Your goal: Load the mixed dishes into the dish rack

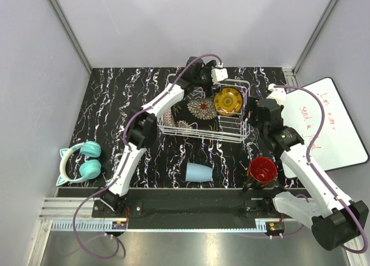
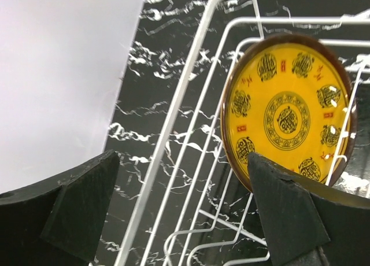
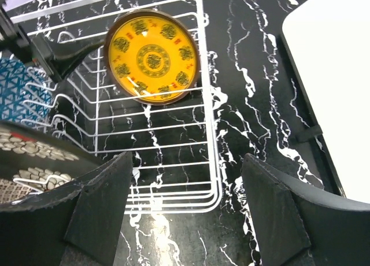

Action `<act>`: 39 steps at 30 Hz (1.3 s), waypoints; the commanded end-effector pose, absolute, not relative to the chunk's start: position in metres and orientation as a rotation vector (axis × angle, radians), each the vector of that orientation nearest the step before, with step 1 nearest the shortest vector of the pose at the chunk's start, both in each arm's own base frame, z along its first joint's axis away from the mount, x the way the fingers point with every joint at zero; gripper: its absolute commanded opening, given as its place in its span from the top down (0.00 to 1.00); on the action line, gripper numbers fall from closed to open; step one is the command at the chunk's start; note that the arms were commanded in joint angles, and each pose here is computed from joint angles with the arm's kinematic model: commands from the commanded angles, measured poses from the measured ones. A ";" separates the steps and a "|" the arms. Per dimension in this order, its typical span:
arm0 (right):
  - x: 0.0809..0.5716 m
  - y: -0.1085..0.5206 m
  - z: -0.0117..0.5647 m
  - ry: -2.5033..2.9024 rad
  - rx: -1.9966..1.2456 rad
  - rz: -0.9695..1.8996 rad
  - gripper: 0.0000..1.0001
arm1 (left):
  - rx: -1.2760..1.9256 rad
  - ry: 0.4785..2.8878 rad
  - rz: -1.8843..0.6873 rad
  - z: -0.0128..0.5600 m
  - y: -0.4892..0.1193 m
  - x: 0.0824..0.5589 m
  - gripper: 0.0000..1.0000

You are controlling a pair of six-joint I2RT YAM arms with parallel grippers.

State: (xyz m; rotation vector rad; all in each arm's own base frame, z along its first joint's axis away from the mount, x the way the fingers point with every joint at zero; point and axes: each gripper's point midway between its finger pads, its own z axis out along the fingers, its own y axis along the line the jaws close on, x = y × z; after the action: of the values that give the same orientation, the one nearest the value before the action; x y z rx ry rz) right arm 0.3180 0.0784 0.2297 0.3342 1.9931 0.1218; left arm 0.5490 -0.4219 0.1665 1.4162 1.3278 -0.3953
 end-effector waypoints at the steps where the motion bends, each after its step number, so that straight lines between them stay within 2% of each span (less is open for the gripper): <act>1: 0.321 0.079 0.249 1.958 0.369 0.202 0.16 | 1.383 1.245 -0.393 0.191 -0.429 0.559 0.01; 7: 0.310 0.073 0.249 1.966 0.366 0.202 0.16 | 1.419 1.259 -0.434 0.176 -0.433 0.555 0.01; 13: 0.314 0.062 0.233 2.039 0.394 0.117 0.16 | 1.533 1.308 -0.544 0.149 -0.438 0.518 0.01; 20: 0.364 0.029 0.209 2.147 0.538 -0.028 0.17 | 1.585 1.317 -0.556 0.144 -0.435 0.504 0.01; 22: 0.389 0.033 0.223 2.137 0.529 -0.027 0.17 | 1.596 1.309 -0.555 0.144 -0.435 0.503 0.02; 23: 0.401 0.038 0.204 2.205 0.524 -0.048 0.16 | 1.609 1.304 -0.554 0.143 -0.435 0.501 0.02; 27: 0.419 0.053 0.186 2.312 0.521 -0.011 0.17 | 1.619 1.296 -0.551 0.145 -0.433 0.499 0.03; 31: 0.414 0.059 0.169 2.360 0.516 0.011 0.17 | 1.623 1.291 -0.569 0.145 -0.434 0.496 0.09; 39: 0.404 0.053 0.153 2.383 0.526 -0.032 0.18 | 1.638 1.199 -0.633 0.154 -0.446 0.491 0.35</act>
State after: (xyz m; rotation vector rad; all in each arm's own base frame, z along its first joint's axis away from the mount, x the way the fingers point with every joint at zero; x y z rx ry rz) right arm 0.4088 0.0537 0.1466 0.5104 2.4019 -0.0351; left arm 0.5023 -0.4287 0.0954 1.6410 1.3864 -0.5729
